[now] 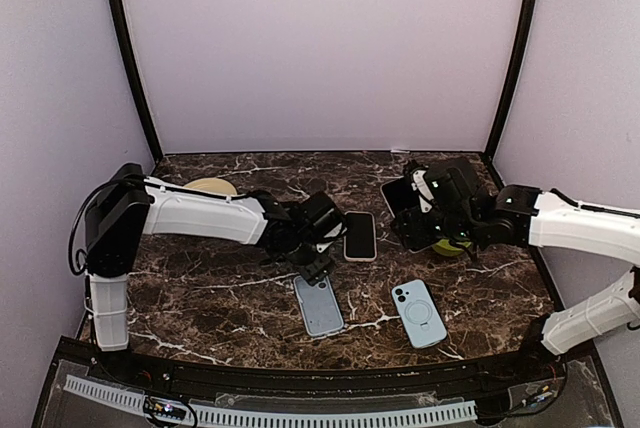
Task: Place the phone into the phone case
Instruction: Move the phone case to the center of the board, then install the phone into the phone case.
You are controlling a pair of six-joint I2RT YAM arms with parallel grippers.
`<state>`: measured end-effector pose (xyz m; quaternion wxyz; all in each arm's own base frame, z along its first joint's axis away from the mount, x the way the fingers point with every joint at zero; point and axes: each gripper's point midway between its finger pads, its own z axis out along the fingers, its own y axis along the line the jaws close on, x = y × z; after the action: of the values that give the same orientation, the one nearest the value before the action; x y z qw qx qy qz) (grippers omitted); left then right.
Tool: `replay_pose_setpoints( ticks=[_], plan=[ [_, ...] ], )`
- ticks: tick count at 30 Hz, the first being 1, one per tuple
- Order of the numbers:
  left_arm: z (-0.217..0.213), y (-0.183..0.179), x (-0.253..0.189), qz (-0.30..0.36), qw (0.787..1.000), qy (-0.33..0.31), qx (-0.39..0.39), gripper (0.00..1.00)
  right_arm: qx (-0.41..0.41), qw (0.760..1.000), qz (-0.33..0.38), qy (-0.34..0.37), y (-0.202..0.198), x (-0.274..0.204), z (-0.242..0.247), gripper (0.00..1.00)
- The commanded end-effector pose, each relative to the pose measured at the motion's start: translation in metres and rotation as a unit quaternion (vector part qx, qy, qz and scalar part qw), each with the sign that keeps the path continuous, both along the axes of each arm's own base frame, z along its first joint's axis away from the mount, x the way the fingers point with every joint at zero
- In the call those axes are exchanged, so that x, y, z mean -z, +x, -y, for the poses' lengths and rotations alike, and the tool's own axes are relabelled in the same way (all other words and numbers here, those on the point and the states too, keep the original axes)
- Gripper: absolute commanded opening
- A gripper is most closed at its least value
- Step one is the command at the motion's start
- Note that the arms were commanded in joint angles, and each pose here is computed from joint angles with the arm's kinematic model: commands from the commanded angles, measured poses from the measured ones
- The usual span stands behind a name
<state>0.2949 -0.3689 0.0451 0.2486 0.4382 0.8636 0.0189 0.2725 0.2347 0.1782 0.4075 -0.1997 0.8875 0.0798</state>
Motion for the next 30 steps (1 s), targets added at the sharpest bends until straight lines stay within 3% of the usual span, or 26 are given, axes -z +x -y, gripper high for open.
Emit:
replay_pose_setpoints(
  ticks=[1,8,14,20,25,30],
  plan=[
    [0.002,0.001,-0.052,0.026,0.999,-0.044,-0.008,0.81,0.007,0.997,0.040,0.063,0.010,-0.048,-0.016,0.03],
    [-0.021,-0.002,-0.094,0.026,0.993,-0.116,-0.025,0.91,-0.016,0.996,0.027,0.083,0.007,-0.051,-0.045,0.02],
    [-0.062,0.039,-0.128,0.078,0.980,-0.164,-0.079,0.96,-0.023,0.994,0.055,0.095,-0.001,-0.074,-0.070,0.02],
    [-0.071,0.070,-0.145,0.125,0.970,-0.189,-0.087,0.99,-0.011,0.988,0.061,0.145,-0.004,-0.086,-0.080,0.00],
    [-0.080,0.071,-0.145,0.110,0.965,-0.206,-0.118,0.99,-0.013,0.975,0.055,0.215,-0.007,-0.081,-0.095,0.00],
    [-0.088,0.063,-0.164,0.126,0.959,-0.224,-0.119,0.99,-0.032,0.973,0.046,0.223,-0.010,-0.070,-0.120,0.00]
  ],
)
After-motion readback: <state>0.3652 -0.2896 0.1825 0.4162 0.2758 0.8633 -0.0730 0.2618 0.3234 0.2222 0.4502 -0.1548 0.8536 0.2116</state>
